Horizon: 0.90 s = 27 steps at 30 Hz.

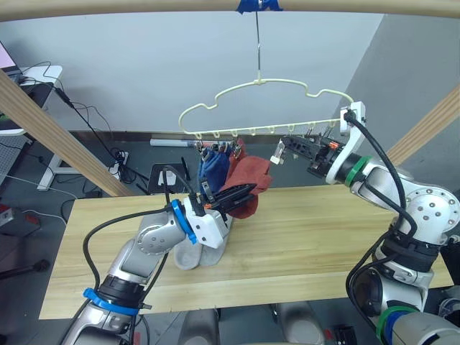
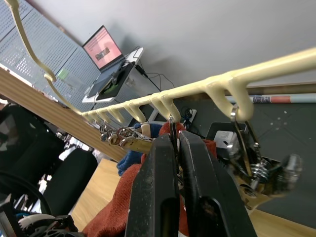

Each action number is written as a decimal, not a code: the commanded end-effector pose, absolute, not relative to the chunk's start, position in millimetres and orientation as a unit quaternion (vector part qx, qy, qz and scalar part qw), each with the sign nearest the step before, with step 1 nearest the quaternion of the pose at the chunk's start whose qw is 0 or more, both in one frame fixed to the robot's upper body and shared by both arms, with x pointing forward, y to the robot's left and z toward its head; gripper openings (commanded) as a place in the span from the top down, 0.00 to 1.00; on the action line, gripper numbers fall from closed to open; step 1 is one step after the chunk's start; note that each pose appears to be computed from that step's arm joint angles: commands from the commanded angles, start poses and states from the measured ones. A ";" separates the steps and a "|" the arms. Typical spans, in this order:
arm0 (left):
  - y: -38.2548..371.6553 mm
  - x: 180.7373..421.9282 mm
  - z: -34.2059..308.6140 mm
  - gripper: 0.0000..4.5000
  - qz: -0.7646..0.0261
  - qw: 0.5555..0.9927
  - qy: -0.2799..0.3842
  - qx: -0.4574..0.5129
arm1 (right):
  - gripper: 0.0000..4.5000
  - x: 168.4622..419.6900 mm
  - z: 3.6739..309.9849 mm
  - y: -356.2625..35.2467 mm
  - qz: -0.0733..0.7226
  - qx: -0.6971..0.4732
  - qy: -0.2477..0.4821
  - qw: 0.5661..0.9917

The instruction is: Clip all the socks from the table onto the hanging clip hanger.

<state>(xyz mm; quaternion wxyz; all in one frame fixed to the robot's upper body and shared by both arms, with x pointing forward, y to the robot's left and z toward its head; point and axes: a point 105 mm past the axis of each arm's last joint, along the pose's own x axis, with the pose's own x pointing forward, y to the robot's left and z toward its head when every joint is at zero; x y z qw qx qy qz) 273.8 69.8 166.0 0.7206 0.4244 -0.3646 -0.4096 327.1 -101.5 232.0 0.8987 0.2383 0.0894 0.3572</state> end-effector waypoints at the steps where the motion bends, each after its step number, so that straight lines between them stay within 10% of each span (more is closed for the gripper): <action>1: 64.9 268.5 170.2 1.00 -0.412 0.713 -0.385 0.417 | 1.00 326.2 238.8 -104.2 0.353 0.256 0.081 0.896; 27: 58.5 266.6 183.9 1.00 -0.394 0.706 -0.419 0.414 | 1.00 321.1 237.3 -99.3 0.353 0.279 0.100 0.887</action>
